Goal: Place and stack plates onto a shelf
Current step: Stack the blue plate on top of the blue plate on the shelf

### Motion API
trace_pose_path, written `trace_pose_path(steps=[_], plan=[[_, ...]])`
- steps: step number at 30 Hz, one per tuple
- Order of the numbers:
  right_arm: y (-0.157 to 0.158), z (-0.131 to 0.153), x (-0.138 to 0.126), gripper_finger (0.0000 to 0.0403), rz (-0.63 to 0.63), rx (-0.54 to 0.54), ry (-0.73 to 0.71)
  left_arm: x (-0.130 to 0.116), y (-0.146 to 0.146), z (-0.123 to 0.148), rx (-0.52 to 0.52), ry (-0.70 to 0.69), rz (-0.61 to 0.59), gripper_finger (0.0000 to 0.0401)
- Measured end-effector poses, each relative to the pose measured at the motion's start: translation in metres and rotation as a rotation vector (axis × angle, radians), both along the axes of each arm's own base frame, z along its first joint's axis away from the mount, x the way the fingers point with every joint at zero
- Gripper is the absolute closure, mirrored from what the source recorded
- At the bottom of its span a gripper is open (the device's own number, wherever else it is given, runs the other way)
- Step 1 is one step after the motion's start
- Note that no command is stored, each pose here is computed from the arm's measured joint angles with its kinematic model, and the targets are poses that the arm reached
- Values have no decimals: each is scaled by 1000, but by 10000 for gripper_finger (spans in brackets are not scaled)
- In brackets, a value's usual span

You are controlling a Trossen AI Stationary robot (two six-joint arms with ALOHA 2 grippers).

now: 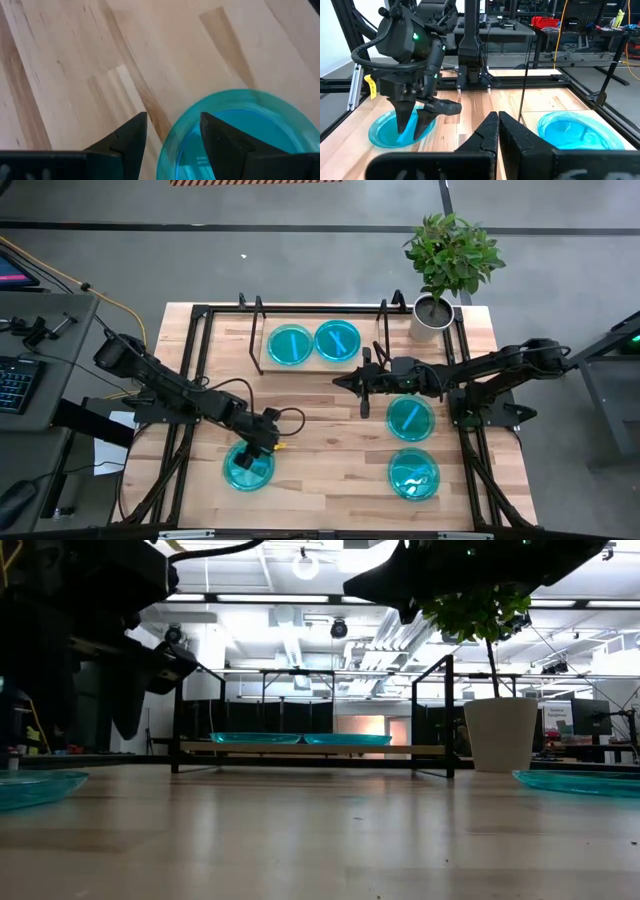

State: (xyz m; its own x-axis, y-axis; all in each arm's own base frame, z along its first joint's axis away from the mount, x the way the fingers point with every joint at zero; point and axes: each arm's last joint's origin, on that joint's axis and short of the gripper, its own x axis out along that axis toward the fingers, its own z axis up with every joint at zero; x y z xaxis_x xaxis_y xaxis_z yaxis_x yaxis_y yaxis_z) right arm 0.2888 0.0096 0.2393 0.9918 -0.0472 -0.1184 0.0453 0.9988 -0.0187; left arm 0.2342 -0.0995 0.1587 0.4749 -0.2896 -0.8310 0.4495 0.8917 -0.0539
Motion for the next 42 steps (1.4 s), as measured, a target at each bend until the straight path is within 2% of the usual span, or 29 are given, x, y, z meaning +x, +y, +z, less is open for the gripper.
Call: trace_pose_path(steps=[7, 10, 15, 21, 25, 33, 38, 42], plan=[[0, 0, 0, 402, 0, 0, 6, 1, 4, -8, 13, 48, -19, 227], [0, 0, 0, 402, -1, 0, 6, 4, 4, -17, -4, 83, -32, 227], [0, -1, 0, 402, -3, -1, 13, 6, 3, -32, 25, 142, -47, 226], [0, -1, 0, 402, -3, -1, 13, 7, 3, -34, 24, 151, -50, 231], [0, -1, 0, 402, -3, -1, 13, 7, 3, -35, 19, 155, -52, 264], [0, -1, 0, 402, -2, -1, 13, 5, 1, -35, -29, 177, -82, 388], [0, -1, 0, 402, 0, 0, 13, 5, 6, -27, -26, 174, -60, 392], [-1, -1, 0, 402, -2, 0, 13, 12, 13, 0, -30, 124, -31, 399]])
